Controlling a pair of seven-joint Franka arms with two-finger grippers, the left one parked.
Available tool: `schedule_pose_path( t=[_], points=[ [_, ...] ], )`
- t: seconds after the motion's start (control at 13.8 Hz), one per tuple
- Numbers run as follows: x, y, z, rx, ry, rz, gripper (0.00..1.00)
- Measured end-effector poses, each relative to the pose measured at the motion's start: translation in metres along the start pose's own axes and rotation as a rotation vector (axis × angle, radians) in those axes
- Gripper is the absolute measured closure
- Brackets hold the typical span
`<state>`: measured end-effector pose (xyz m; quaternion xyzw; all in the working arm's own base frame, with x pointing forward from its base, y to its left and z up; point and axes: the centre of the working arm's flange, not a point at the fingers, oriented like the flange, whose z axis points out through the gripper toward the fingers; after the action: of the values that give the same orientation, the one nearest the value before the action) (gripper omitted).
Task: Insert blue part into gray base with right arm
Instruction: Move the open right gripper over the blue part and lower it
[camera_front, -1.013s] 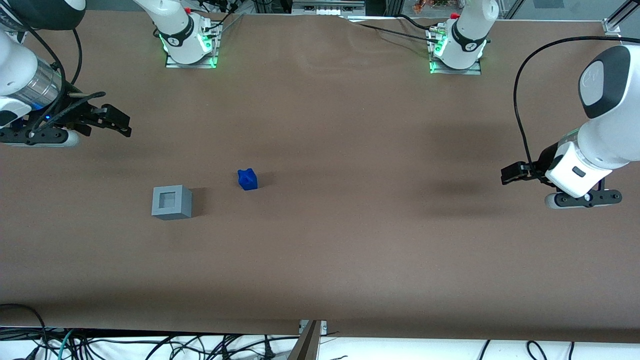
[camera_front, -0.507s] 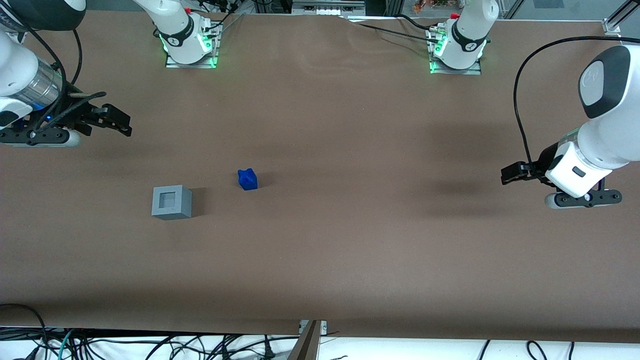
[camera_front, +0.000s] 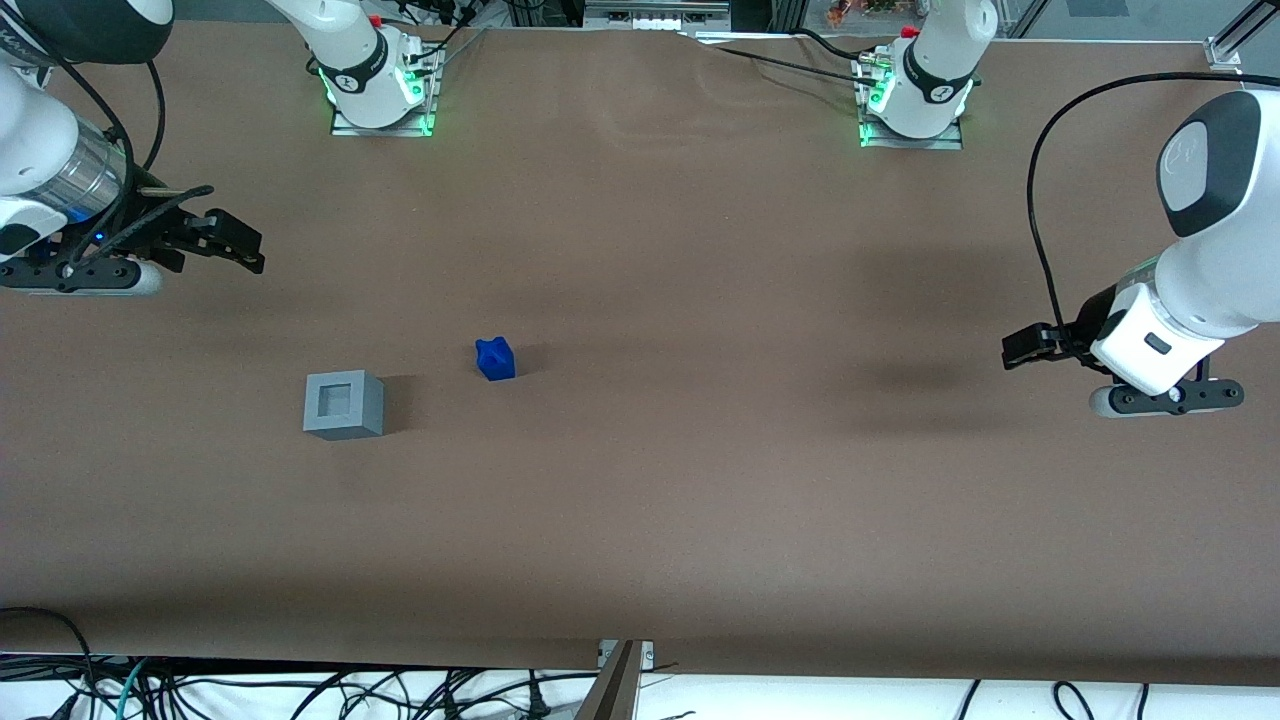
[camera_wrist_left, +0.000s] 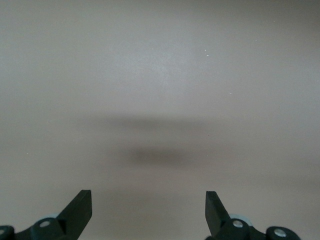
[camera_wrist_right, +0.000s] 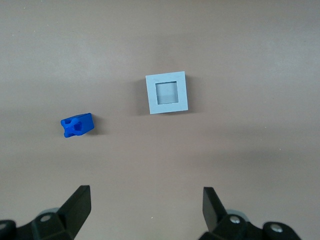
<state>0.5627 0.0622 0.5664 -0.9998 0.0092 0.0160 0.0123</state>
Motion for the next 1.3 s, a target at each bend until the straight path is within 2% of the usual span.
schedule_pose_path(
  t=[0.29,0.65,0.94,1.3],
  points=[
    [0.0,-0.002,0.002,0.0,-0.005,-0.004,0.01],
    [0.004,-0.036,0.022,0.027,-0.036,-0.021,0.01],
    [-0.003,-0.097,0.056,0.032,-0.014,-0.034,0.01],
    [-0.026,-0.162,0.146,0.05,0.048,-0.065,0.01]
  ],
)
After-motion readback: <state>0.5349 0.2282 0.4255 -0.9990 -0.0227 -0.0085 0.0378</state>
